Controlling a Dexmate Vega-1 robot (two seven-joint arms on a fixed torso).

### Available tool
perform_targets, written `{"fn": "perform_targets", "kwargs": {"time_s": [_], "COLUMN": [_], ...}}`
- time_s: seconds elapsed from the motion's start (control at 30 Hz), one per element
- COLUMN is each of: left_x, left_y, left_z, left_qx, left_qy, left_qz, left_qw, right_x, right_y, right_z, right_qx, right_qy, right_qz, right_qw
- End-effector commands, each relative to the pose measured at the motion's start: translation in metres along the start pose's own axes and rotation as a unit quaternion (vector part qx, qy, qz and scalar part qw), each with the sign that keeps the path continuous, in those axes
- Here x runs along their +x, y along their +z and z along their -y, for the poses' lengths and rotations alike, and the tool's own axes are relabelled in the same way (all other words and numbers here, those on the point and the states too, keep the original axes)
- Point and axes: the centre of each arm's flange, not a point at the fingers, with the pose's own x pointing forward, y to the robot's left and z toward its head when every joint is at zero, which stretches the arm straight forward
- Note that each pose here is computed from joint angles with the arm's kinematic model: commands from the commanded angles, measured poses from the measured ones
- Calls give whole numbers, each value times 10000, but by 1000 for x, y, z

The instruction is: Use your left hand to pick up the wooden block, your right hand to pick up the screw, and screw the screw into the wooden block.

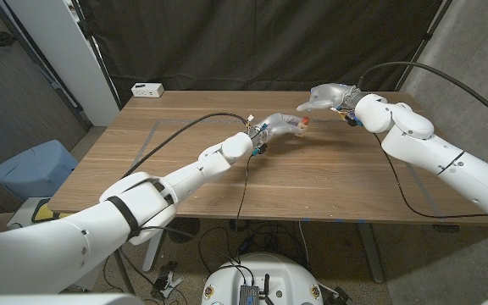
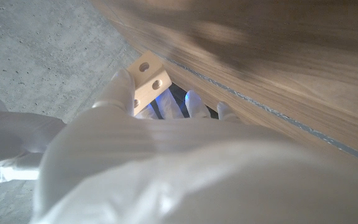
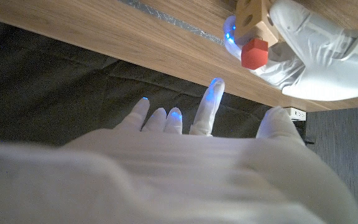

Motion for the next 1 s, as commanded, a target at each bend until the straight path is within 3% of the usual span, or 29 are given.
{"fn": "perform_targets", "kwargs": {"time_s": [0.03, 0.23, 0.4, 1.0], "left_x": [-4, -5, -7, -7], "left_y": [-1, -2, -3, -8], "left_z": [-8, -11, -13, -8], "left_qx": [-43, -78, -216, -741], "left_qy": [161, 233, 340, 556], "left_qz": [-20, -19, -12, 23], "left_qw": [9999, 9997, 9992, 9957], "right_x": [-10, -16, -20, -22], "right_y": [-12, -17, -21, -25], "right_z": [-4, -10, -18, -49], "right_qx": [1141, 1705, 2300, 3761], "right_qy": [-337, -691, -951, -1282], "right_qz": [89, 63, 40, 37], "right_qw": [9929, 9829, 9685, 9177]}}
